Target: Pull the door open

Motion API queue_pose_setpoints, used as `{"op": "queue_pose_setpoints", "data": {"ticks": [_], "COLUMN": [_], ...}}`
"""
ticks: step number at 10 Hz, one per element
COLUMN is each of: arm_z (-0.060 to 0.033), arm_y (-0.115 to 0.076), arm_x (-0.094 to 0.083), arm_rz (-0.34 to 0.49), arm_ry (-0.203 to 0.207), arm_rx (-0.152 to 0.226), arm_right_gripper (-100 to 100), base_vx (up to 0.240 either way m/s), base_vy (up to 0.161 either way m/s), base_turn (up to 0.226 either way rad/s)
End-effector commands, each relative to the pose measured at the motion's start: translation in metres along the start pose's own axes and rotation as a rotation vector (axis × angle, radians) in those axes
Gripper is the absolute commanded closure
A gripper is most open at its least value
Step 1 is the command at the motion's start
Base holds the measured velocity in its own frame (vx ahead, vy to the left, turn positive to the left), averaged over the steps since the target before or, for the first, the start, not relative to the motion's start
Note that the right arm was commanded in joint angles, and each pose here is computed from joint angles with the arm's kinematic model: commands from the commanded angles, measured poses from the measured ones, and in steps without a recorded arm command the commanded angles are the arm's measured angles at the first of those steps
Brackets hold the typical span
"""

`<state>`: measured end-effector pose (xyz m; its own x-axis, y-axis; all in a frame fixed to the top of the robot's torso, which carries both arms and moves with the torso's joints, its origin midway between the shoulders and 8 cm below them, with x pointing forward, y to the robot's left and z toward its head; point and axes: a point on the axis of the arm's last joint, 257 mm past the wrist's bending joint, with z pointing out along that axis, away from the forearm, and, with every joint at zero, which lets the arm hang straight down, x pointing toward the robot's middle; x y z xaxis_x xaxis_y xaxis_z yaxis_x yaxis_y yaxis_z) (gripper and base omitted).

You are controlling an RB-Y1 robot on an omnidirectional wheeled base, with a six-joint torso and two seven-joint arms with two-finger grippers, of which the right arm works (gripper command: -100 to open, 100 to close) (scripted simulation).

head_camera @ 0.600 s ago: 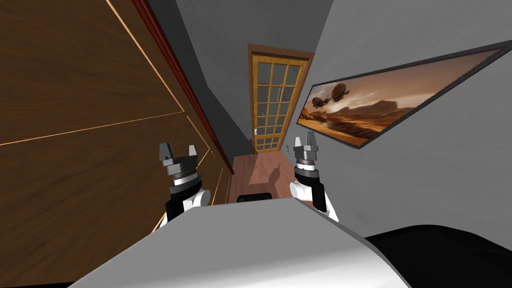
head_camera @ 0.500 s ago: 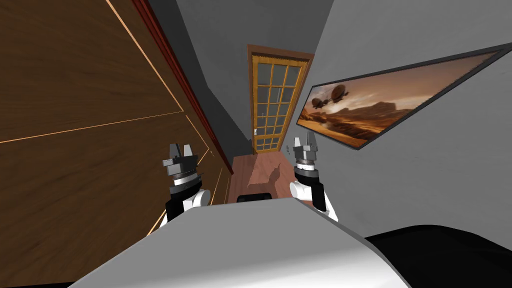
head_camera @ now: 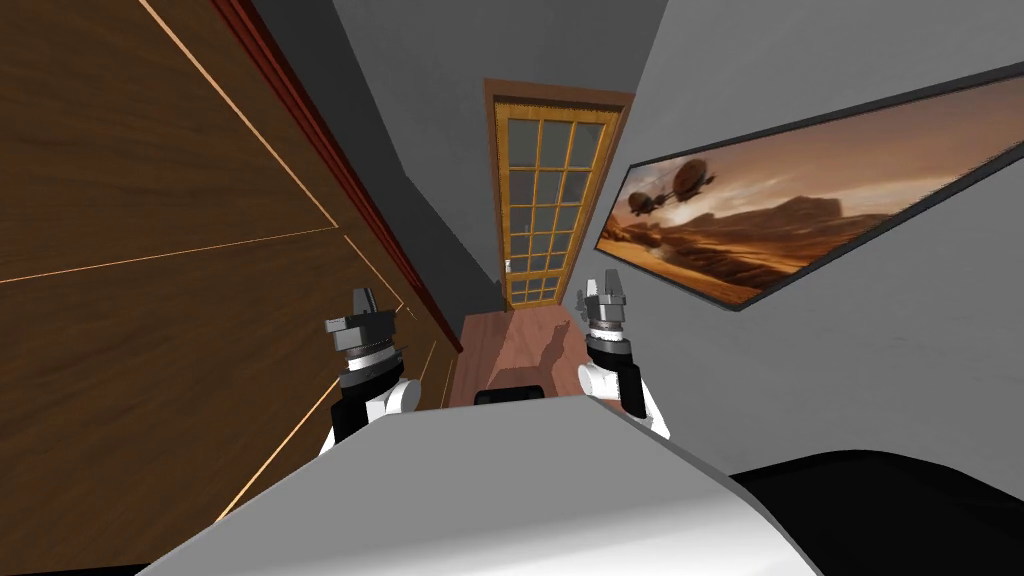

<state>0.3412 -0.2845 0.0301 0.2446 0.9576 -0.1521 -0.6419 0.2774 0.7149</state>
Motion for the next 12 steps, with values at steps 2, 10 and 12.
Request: {"op": "queue_pose_setpoints", "data": {"ticks": [2, 10, 12], "arm_z": [-0.0044, -0.0201, -0.0249], "arm_y": [-0.015, -0.06, -0.072], "arm_x": [0.001, 0.001, 0.001], "arm_rz": [-0.049, -0.192, -0.23], "arm_ry": [0.004, 0.018, 0.021], "arm_rx": [0.025, 0.098, 0.117], "arm_right_gripper": [-100, -100, -100], "base_vx": [0.126, 0.093, 0.096], "base_vy": [-0.049, -0.04, -0.026], "base_turn": [0.068, 0.062, 0.069]}}
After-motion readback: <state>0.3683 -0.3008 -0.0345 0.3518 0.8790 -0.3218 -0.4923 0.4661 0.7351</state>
